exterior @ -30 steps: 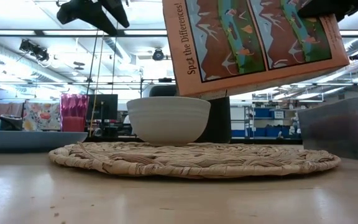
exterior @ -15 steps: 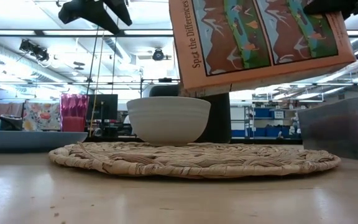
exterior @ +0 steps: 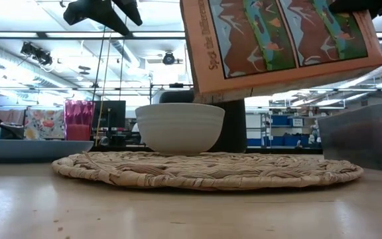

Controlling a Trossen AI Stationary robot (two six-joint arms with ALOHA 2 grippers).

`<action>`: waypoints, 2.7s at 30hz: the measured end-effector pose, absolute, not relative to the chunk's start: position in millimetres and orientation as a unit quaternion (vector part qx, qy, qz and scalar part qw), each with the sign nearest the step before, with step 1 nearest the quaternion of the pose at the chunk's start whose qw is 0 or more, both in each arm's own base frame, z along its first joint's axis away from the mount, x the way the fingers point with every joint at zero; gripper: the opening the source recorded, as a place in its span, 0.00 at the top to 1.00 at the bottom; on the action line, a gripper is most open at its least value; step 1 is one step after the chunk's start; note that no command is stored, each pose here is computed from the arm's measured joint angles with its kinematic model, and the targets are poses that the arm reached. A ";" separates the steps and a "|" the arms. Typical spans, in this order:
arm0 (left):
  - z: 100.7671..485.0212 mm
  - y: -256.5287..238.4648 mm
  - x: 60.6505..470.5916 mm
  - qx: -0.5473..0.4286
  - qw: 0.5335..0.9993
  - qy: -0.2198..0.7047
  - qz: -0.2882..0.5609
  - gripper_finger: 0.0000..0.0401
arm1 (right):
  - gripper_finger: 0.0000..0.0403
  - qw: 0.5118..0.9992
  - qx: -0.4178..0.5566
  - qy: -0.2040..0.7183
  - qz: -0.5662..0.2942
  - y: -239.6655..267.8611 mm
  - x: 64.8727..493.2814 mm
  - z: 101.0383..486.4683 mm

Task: Arrange a breakfast setting
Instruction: Pour the cereal from the cereal box into the bowl

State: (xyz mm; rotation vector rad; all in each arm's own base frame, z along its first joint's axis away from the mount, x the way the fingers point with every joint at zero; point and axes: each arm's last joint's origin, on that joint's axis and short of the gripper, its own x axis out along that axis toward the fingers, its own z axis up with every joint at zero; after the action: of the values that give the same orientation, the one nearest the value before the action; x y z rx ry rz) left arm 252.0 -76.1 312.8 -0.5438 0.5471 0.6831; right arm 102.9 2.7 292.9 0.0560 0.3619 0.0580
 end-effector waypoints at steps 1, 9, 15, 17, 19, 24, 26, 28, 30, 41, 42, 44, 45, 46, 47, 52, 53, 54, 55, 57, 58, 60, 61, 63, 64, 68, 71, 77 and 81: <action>312.8 -75.8 252.1 -0.260 0.870 0.261 0.327 0.57 | 0.34 0.983 0.026 0.181 0.027 2.5 102.7 292.6; 312.8 -75.6 252.1 -0.260 0.870 0.261 0.328 0.57 | 0.34 0.981 0.016 0.194 0.013 1.7 102.0 290.2; 312.7 -75.5 252.1 -0.260 0.870 0.261 0.328 0.57 | 0.34 0.983 0.013 0.184 0.013 1.6 102.8 292.3; 312.7 -75.5 252.1 -0.260 0.870 0.261 0.328 0.57 | 0.34 0.983 0.013 0.182 0.010 1.4 103.2 292.6; 312.7 -75.5 252.1 -0.260 0.870 0.261 0.328 0.57 | 0.34 0.984 0.012 0.179 0.010 1.5 103.5 293.1; 312.7 -75.5 252.1 -0.260 0.870 0.262 0.328 0.57 | 0.34 0.984 0.011 0.178 0.008 1.3 103.7 293.3; 312.8 -75.5 252.1 -0.260 0.870 0.261 0.328 0.57 | 0.34 0.984 0.011 0.178 0.004 1.1 103.7 293.3; 312.7 -75.5 252.1 -0.260 0.870 0.261 0.328 0.57 | 0.34 0.985 0.013 0.173 0.007 1.3 104.2 294.1; 312.8 -75.6 252.1 -0.260 0.870 0.261 0.328 0.57 | 0.34 0.985 0.010 0.172 0.006 1.2 105.4 294.2; 312.8 -75.6 252.2 -0.261 0.870 0.261 0.328 0.57 | 0.34 0.985 0.013 0.169 0.010 1.5 108.8 294.9; 312.8 -75.6 252.2 -0.261 0.870 0.261 0.328 0.57 | 0.34 0.985 0.011 0.170 0.011 1.5 109.1 294.8; 312.8 -75.6 252.2 -0.261 0.870 0.261 0.328 0.57 | 0.34 0.985 0.013 0.170 0.010 1.5 109.5 294.7; 312.8 -75.6 252.2 -0.261 0.870 0.261 0.328 0.57 | 0.34 0.985 0.013 0.169 0.011 1.6 109.5 294.9; 312.8 -75.6 252.2 -0.261 0.870 0.261 0.328 0.57 | 0.34 0.986 0.012 0.168 0.012 1.6 109.6 295.2; 312.8 -75.6 252.2 -0.261 0.870 0.261 0.328 0.57 | 0.34 0.986 0.011 0.168 0.009 1.4 109.5 295.1; 312.8 -75.6 252.2 -0.261 0.870 0.261 0.328 0.57 | 0.34 0.986 0.009 0.166 0.002 0.9 110.5 295.9; 312.8 -75.6 252.2 -0.261 0.870 0.261 0.328 0.57 | 0.34 0.986 0.013 0.169 0.002 1.0 110.3 295.3; 312.8 -75.6 252.2 -0.261 0.870 0.261 0.328 0.57 | 0.34 0.986 0.015 0.168 0.008 1.3 110.7 295.2; 312.8 -75.6 252.2 -0.261 0.870 0.261 0.328 0.57 | 0.34 0.986 0.015 0.164 0.012 1.5 111.9 295.7; 312.8 -75.6 252.2 -0.261 0.870 0.261 0.328 0.57 | 0.34 0.986 0.013 0.166 0.006 1.3 112.5 295.5; 312.9 -75.6 252.3 -0.261 0.870 0.260 0.327 0.57 | 0.34 0.985 0.015 0.169 0.006 1.3 112.4 294.9; 313.0 -75.7 252.4 -0.262 0.870 0.260 0.327 0.57 | 0.34 0.986 0.012 0.167 0.012 1.7 113.8 295.2; 313.0 -75.7 252.4 -0.261 0.870 0.260 0.327 0.57 | 0.34 0.986 0.012 0.168 0.011 1.6 114.4 295.2; 313.0 -75.8 252.4 -0.262 0.870 0.260 0.327 0.57 | 0.34 0.985 0.013 0.171 0.011 1.6 114.5 294.6; 313.0 -75.8 252.4 -0.262 0.870 0.260 0.327 0.57 | 0.34 0.985 0.011 0.172 0.011 1.6 114.9 294.4; 313.0 -75.8 252.4 -0.262 0.870 0.260 0.327 0.57 | 0.34 0.985 0.006 0.171 0.006 1.3 115.8 294.5; 313.0 -75.8 252.4 -0.262 0.870 0.260 0.327 0.57 | 0.34 0.985 0.008 0.169 0.006 1.3 116.8 294.8; 313.1 -75.7 252.3 -0.262 0.870 0.260 0.327 0.57 | 0.34 0.986 0.006 0.166 -0.001 0.8 119.6 295.5; 313.1 -75.8 252.4 -0.262 0.870 0.259 0.327 0.57 | 0.34 0.986 0.006 0.165 0.003 1.1 121.0 295.4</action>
State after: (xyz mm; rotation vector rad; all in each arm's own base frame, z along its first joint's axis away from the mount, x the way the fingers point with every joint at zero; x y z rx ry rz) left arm 252.4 -75.8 313.1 -0.5482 0.5424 0.6833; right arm 121.0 1.1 295.4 0.0120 0.3317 0.0052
